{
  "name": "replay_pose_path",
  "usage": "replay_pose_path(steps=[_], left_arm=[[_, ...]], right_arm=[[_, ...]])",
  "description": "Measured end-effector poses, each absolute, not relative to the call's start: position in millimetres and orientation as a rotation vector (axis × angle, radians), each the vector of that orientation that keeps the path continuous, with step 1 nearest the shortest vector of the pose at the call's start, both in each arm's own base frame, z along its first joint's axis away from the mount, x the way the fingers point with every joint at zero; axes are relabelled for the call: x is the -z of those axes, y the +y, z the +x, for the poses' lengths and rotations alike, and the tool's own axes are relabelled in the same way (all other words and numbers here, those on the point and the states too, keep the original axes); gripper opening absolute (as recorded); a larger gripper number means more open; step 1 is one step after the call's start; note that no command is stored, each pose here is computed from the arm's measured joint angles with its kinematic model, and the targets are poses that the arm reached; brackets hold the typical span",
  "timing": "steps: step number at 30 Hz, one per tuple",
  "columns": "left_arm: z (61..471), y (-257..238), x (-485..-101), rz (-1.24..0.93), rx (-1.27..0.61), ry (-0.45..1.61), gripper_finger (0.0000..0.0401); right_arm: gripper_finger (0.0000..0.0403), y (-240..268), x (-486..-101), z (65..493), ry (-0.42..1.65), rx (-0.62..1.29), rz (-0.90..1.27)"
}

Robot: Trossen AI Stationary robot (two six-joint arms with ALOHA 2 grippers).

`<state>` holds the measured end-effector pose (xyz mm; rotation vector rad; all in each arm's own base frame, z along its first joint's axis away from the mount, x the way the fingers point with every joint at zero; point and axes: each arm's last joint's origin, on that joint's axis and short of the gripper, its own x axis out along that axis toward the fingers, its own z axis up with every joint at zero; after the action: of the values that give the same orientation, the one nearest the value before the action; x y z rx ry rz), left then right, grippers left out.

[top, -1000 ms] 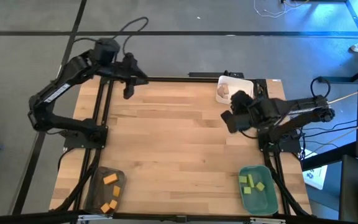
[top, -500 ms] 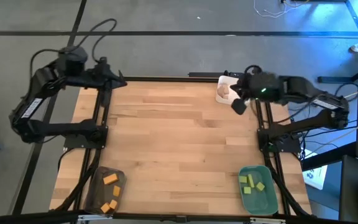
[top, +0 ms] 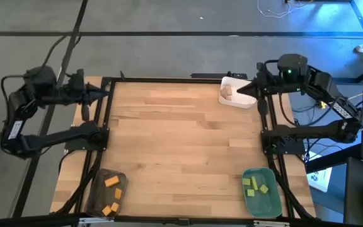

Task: Sort & place blocks by color
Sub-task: Return to Home Position

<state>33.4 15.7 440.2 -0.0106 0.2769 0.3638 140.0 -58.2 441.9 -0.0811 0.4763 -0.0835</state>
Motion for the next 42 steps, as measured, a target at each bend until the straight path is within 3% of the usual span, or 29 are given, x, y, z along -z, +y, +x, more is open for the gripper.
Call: replay_pose_path(steps=[10, 25, 42], left_arm=[[-11, -16, -404, -0.022, -0.424, 0.088, 0.0], [-51, -44, -354, 0.009, -0.494, -0.082, 0.0], [-44, -39, -346, -0.002, -0.48, -0.055, 0.0]], right_arm=[[0.0, -54, -431, 113, 0.499, 0.09, -0.029], [0.0, -28, -364, 65, 0.179, 0.196, -0.051], [0.0, 4, -317, 6, -0.111, 0.313, -0.052]])
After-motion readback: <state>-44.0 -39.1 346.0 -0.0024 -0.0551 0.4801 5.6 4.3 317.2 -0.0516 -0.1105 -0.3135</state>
